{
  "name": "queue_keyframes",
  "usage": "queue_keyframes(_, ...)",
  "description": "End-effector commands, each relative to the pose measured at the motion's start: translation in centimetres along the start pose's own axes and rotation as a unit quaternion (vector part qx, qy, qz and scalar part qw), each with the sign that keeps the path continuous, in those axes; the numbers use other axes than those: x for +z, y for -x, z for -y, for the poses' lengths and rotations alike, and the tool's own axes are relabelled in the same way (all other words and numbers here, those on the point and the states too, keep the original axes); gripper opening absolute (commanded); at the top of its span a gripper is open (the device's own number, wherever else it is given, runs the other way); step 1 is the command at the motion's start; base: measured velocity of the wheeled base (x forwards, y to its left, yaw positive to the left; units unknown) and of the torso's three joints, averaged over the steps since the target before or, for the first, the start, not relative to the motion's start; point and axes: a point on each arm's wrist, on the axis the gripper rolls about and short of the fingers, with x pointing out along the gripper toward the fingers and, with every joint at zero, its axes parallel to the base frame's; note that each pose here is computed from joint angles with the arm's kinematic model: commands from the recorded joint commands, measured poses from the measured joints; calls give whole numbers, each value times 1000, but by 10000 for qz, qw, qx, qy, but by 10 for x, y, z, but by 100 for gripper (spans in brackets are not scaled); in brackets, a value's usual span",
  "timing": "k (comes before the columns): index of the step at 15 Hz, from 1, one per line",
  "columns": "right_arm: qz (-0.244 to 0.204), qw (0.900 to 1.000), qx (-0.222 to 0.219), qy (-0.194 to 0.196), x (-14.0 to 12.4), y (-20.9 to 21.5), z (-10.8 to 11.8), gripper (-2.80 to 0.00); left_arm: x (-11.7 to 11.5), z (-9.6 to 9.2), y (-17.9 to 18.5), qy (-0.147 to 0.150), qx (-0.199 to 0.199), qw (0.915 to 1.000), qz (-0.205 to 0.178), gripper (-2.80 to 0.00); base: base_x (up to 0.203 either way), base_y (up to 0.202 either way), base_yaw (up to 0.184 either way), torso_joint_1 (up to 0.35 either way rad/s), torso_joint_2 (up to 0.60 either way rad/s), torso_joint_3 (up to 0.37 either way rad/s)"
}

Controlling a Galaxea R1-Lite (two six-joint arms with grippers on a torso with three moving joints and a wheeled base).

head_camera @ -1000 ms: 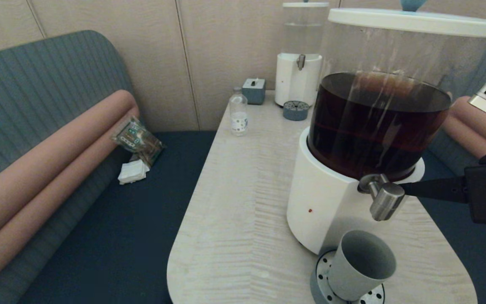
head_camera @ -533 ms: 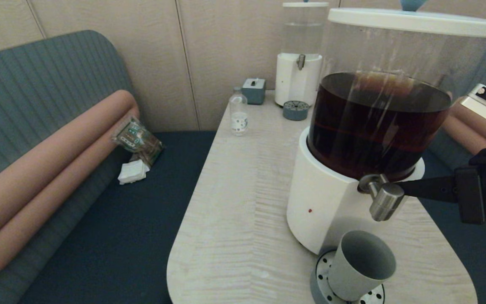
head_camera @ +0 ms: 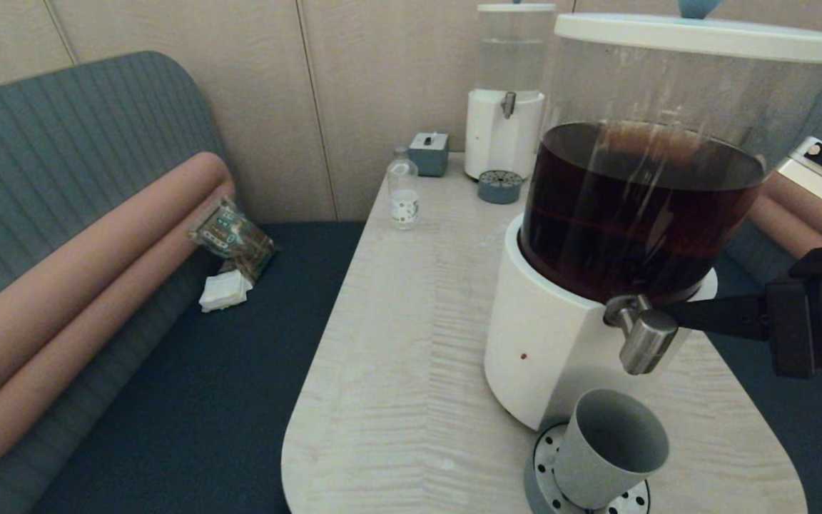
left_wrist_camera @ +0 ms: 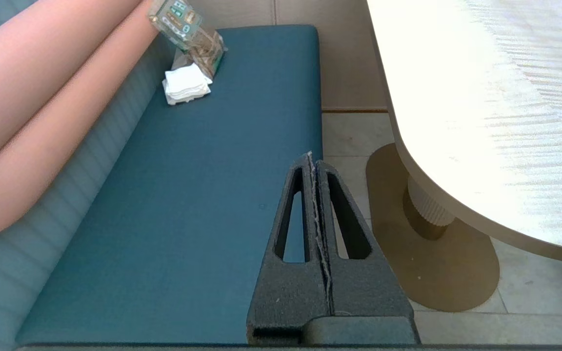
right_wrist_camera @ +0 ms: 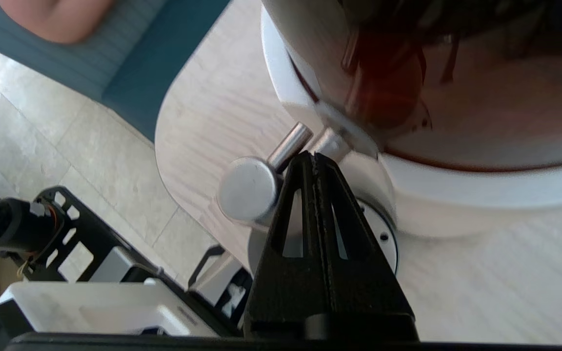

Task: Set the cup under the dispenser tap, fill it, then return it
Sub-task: Turn on the faucet

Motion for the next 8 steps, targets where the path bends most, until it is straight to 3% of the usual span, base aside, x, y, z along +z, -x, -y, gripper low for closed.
queue_keyframes(1, 39, 10000, 42, 21, 0, -1, -1, -280, 0, 0, 0, 2, 2, 10000, 1, -280, 0, 0, 0, 0, 0, 0)
queue_keyframes(8, 148, 9998, 100, 63, 1, -7, 0, -280, 0, 0, 0, 2, 2, 10000, -1, -280, 0, 0, 0, 0, 0, 0)
